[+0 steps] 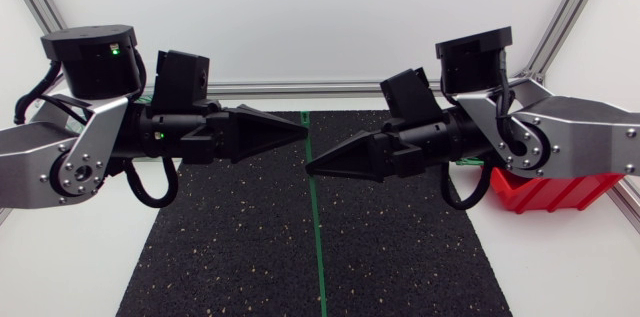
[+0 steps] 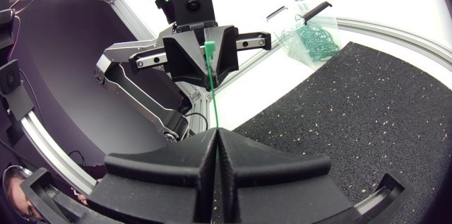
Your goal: Take a green cable tie from the red box, thread the tail through the head to close it, then place it in the transparent bin on the left.
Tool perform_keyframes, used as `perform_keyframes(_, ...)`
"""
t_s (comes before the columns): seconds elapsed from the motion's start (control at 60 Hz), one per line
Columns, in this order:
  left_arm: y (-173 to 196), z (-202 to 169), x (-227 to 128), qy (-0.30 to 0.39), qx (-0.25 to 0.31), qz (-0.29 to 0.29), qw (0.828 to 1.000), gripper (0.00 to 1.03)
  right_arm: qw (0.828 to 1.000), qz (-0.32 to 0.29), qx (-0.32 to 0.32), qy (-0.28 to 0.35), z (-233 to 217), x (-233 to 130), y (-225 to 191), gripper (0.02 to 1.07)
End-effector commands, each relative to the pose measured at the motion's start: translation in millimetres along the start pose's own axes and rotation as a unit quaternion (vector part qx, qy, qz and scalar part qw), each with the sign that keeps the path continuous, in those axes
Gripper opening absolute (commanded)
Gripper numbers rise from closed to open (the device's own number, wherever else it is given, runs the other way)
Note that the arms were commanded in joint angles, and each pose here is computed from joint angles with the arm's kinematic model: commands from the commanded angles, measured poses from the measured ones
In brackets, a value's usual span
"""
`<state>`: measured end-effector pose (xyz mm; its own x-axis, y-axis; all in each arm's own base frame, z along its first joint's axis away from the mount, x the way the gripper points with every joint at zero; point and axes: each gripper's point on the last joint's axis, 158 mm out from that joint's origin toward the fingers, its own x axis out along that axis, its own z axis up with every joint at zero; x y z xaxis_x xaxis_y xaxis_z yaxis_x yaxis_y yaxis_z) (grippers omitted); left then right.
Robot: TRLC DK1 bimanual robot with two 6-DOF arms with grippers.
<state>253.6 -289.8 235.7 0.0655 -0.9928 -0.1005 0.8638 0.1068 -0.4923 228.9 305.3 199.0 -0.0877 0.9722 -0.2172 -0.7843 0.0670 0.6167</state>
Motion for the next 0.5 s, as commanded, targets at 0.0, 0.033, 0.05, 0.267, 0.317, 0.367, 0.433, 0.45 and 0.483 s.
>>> perform_keyframes(0.0, -4.9, 4.4, 1.6, -0.006, 0.001, -0.001, 1.000, 0.05, 1.000, 0.006, 0.014, 0.004, -9.0, 1.5, 2.1, 0.08)
perform_keyframes(0.033, -4.0, 4.4, 2.0, -0.006, 0.000, 0.000, 1.000, 0.05, 1.000, 0.006, 0.014, 0.005, -9.7, 2.4, 2.2, 0.08)
perform_keyframes(0.05, -3.5, 4.8, 2.1, -0.006, -0.001, 0.001, 1.000, 0.05, 1.000, 0.006, 0.015, 0.006, -10.1, 3.0, 2.0, 0.08)
perform_keyframes(0.267, -3.7, 10.5, 0.7, -0.012, -0.003, 0.004, 1.000, 0.05, 1.000, 0.010, 0.018, 0.013, -14.2, 8.6, 0.8, 0.08)
perform_keyframes(0.317, -4.4, 10.7, 0.5, -0.012, -0.003, 0.003, 1.000, 0.05, 1.000, 0.010, 0.020, 0.013, -14.5, 9.0, -0.2, 0.08)
perform_keyframes(0.367, -4.0, 10.8, 0.0, -0.013, -0.004, 0.004, 1.000, 0.05, 1.000, 0.010, 0.021, 0.014, -15.1, 9.3, -1.0, 0.08)
perform_keyframes(0.433, -5.2, 11.8, -0.5, -0.014, -0.003, 0.004, 1.000, 0.05, 1.000, 0.010, 0.021, 0.014, -15.0, 9.2, -0.6, 0.08)
perform_keyframes(0.45, -4.8, 12.0, -0.8, -0.014, -0.004, 0.004, 1.000, 0.05, 1.000, 0.009, 0.021, 0.013, -14.5, 8.6, -0.6, 0.08)
perform_keyframes(0.483, -4.8, 12.5, -1.3, -0.015, -0.005, 0.005, 1.000, 0.05, 1.000, 0.010, 0.023, 0.012, -13.5, 8.1, -0.2, 0.08)
